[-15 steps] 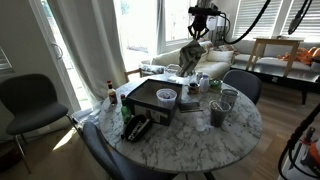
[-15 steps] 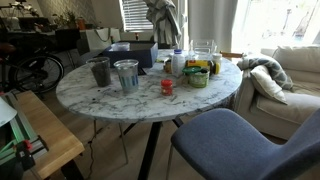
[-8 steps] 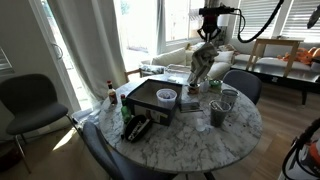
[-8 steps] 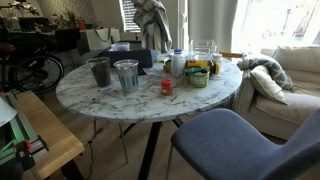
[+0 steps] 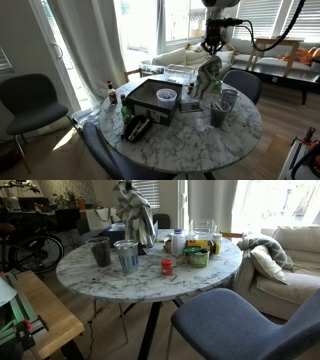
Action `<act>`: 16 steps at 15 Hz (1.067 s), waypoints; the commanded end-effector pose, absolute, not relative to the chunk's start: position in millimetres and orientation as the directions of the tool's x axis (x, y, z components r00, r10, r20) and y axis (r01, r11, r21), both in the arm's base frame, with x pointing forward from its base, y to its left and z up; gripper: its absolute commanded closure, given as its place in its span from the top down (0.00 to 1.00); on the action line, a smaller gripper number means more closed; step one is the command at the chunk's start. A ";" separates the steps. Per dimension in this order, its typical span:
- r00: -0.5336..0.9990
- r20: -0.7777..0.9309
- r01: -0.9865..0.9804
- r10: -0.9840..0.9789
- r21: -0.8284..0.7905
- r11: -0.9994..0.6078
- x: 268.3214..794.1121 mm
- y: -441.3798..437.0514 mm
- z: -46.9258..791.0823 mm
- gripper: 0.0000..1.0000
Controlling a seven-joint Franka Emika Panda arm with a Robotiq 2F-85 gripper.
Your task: Move the table cloth closer to the plastic cup
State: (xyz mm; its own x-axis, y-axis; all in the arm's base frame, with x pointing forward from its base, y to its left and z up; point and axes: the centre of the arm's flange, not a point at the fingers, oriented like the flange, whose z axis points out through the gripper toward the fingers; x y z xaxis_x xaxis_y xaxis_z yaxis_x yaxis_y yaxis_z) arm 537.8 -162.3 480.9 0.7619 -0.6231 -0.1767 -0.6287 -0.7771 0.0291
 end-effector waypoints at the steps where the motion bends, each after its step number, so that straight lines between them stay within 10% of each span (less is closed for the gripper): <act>1: 0.824 -0.199 -0.544 -0.531 -0.015 -0.839 519.5 -128.6 446.8 0.02; 16: 0.857 -0.113 -0.510 -0.504 -0.032 -0.860 612.9 -89.8 304.1 0.02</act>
